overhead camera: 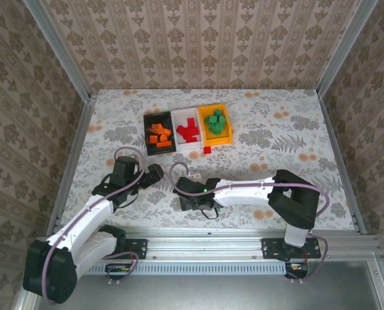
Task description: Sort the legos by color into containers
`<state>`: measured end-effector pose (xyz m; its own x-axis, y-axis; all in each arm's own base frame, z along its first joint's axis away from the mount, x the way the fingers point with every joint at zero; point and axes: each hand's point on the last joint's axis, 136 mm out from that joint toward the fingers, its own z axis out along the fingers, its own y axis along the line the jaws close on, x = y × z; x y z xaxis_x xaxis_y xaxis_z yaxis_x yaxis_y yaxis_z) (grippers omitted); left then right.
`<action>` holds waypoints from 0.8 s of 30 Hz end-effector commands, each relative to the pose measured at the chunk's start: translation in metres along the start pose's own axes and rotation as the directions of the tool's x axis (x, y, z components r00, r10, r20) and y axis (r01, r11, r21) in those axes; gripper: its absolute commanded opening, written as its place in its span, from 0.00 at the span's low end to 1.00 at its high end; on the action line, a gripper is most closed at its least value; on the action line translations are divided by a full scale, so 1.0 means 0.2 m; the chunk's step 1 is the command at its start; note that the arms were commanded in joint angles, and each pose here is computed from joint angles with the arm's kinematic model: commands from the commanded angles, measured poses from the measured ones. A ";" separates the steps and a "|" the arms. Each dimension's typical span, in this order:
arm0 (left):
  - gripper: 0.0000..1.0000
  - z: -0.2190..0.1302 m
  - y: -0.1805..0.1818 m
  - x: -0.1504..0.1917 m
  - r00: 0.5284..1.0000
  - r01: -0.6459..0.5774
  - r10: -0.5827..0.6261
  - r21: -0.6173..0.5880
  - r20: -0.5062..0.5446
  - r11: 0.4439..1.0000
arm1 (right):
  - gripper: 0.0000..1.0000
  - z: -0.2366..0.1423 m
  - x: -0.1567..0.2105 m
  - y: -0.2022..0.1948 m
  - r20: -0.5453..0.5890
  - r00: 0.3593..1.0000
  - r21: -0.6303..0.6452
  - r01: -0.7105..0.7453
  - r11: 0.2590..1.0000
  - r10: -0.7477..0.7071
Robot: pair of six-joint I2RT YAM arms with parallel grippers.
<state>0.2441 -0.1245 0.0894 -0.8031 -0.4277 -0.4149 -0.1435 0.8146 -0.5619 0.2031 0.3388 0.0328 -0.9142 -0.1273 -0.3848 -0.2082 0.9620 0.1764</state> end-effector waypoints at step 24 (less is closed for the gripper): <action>1.00 -0.03 0.01 -0.02 1.000 0.023 -0.023 0.018 -0.011 1.000 | 0.27 -0.29 -0.32 0.10 0.242 0.961 0.056 0.121 0.991 -0.131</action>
<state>0.2366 -0.1150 0.0811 -0.8101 -0.4499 -0.3759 -0.1816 0.8023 -0.5687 0.2205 0.3530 0.0675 -0.8335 -0.1874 -0.5197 -0.2726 0.9577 0.0918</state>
